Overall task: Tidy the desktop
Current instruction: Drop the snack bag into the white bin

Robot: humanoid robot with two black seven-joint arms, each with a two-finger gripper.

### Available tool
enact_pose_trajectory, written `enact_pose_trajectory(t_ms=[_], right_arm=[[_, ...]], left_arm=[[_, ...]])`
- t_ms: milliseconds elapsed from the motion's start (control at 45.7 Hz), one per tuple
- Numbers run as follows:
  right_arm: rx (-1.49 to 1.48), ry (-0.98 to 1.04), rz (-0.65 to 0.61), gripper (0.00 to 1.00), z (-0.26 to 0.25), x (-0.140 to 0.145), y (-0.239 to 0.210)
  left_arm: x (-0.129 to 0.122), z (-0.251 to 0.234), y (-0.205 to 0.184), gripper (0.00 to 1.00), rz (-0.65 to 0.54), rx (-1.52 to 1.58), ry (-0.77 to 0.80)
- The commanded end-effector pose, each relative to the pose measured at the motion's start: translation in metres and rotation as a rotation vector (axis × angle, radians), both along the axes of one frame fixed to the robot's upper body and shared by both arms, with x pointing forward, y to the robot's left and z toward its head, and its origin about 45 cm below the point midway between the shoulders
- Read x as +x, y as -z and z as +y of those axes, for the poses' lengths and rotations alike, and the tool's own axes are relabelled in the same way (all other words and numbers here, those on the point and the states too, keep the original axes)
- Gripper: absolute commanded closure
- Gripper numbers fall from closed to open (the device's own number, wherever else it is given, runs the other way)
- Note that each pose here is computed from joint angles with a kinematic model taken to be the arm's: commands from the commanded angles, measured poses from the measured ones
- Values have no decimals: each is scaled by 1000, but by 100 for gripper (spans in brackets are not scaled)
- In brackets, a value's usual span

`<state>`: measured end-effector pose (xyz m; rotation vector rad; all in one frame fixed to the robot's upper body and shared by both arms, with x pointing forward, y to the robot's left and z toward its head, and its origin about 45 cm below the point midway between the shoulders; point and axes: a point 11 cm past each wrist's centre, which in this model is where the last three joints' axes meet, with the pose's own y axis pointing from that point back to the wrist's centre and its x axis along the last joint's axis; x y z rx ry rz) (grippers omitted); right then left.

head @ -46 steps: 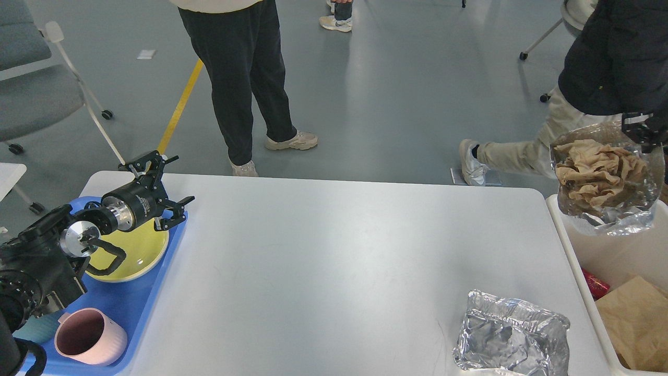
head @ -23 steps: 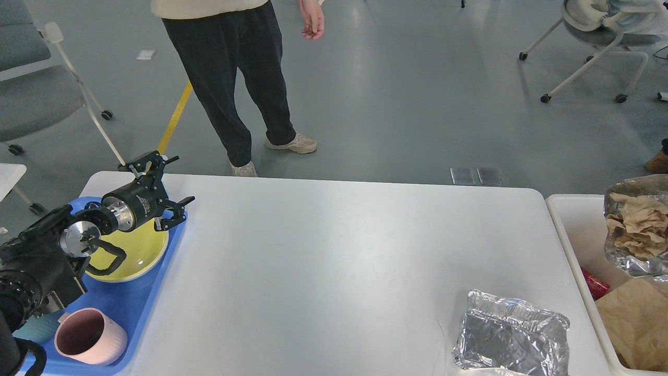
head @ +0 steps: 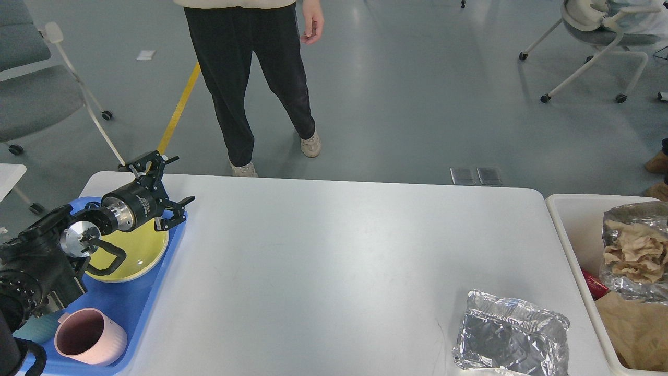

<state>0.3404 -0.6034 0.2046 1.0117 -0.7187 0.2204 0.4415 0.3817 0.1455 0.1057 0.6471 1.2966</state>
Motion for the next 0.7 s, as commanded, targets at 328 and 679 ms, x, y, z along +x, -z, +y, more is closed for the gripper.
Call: enact_pose_trajectory(t_ms=[328,679], right_arm=[[-28,-27,-23,33,-2,-7,11],[37,-42,-49,0,23,18,-12]], left_arm=[[0,0,0,4,2,1,1],[0,0,0,4,0,0,0]])
